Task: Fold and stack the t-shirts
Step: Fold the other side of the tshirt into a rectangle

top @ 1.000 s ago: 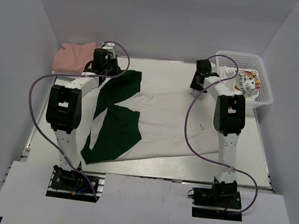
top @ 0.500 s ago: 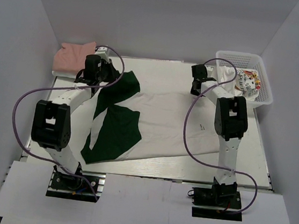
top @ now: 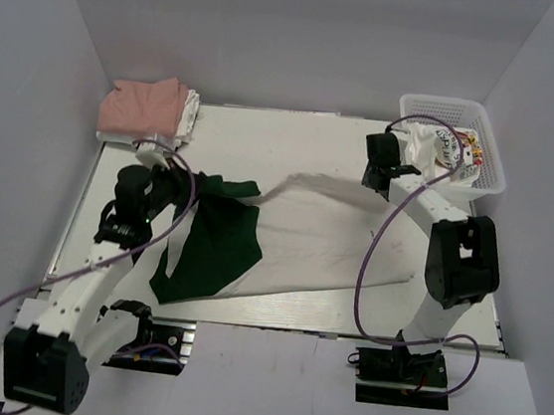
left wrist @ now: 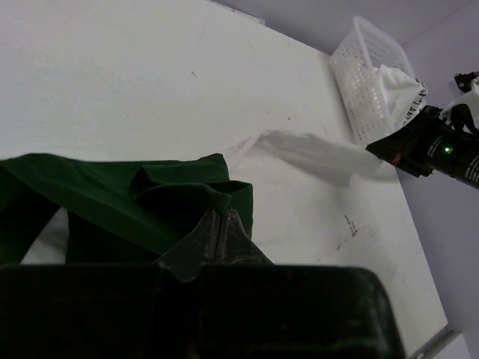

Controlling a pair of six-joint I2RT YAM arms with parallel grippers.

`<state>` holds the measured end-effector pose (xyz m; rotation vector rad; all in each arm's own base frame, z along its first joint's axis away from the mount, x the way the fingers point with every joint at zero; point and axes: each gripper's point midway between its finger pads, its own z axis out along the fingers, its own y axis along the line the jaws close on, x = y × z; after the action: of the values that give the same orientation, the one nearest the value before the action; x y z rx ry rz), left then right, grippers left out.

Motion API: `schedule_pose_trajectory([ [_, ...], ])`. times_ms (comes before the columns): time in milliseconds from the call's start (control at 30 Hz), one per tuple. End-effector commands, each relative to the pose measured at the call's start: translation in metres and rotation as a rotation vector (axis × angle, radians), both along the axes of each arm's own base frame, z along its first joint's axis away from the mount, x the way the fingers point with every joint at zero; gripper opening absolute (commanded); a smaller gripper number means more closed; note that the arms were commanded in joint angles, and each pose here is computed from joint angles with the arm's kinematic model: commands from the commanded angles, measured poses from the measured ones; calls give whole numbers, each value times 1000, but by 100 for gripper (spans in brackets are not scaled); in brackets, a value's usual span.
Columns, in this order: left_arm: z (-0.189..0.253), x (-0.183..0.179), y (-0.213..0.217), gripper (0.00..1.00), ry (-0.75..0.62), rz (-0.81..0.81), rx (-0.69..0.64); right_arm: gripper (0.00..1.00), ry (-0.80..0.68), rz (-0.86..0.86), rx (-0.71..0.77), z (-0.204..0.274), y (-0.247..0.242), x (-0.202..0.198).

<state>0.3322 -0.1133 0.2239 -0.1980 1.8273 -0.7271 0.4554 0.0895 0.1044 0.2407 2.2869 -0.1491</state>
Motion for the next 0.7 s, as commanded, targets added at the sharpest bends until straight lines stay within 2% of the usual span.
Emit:
schedule_pose_trajectory([
  [0,-15,-34,1,0,87,7,-49,0,-59,-44,-25,15,-14,-11],
  [33,-26,-43,2,0,108,8,-46,0,-73,-43,-26,20,-16,-12],
  [67,-19,-54,3,0,81,10,-65,0,-82,-47,-24,24,-18,-14],
  [267,-52,-102,11,0,217,58,-116,0,-75,-109,-87,25,-40,-34],
  [300,-67,-111,16,0,281,92,-121,0,-68,-129,-101,25,-45,-37],
  [367,-67,-122,20,0,278,120,-142,0,-64,-145,-124,25,-52,-43],
  [400,-79,-130,21,0,329,145,-163,0,-59,-155,-123,23,-54,-45],
  [667,-74,-146,42,0,345,298,-233,0,10,-188,-95,0,-66,-72],
])
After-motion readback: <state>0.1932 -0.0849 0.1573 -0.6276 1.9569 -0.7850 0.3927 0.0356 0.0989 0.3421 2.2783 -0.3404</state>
